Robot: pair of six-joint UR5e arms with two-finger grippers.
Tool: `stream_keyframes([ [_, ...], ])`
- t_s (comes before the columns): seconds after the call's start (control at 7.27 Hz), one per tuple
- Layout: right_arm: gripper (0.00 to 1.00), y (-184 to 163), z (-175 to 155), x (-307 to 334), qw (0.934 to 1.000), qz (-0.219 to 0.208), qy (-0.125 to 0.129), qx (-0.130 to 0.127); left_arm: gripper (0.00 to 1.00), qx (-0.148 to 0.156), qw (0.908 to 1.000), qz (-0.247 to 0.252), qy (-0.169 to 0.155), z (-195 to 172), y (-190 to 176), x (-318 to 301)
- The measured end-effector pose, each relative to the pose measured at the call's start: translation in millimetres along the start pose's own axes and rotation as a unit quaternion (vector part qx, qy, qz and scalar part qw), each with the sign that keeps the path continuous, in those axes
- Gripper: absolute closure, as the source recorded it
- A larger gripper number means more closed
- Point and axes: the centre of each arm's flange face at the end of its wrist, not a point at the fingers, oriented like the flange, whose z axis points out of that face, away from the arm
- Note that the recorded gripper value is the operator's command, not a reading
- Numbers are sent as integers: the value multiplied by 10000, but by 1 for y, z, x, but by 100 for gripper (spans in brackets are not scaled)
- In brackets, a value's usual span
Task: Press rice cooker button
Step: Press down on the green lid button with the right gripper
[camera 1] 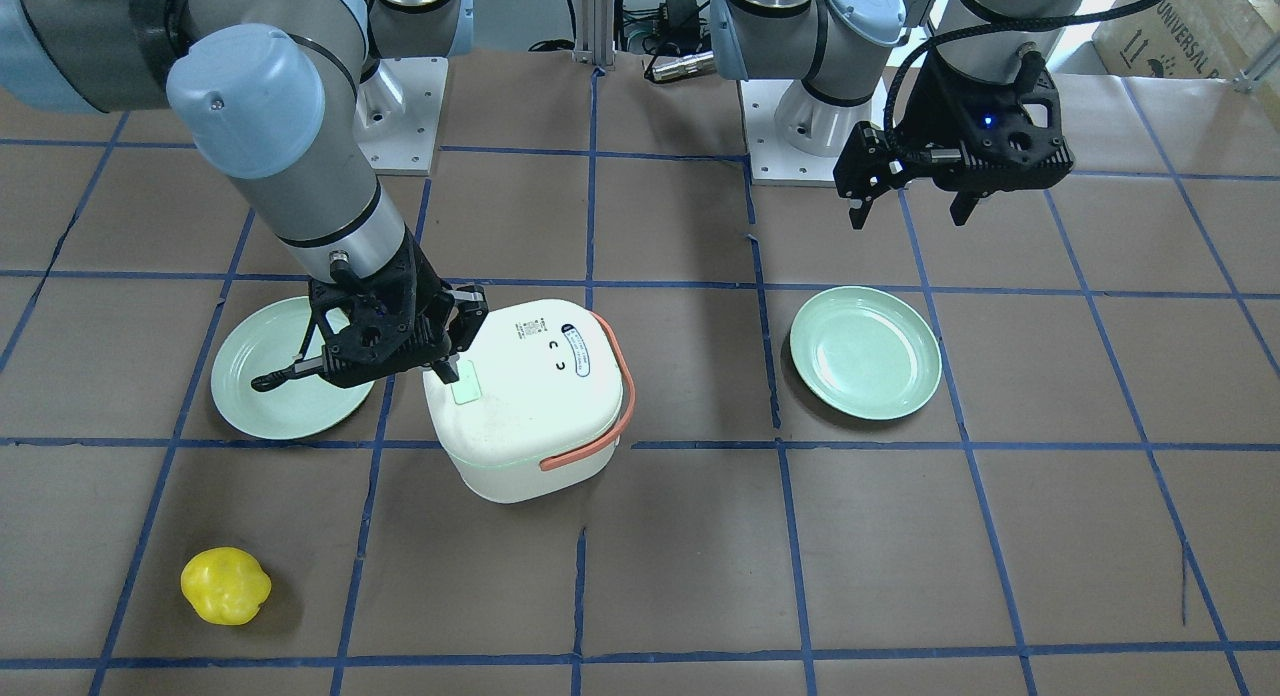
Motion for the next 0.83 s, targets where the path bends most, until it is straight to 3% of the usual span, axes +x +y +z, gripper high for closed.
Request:
stream_keyframes([
  [0.83, 93, -5, 10, 0, 9999, -39, -133, 4, 0, -4, 10000, 0, 0, 0, 0, 0],
])
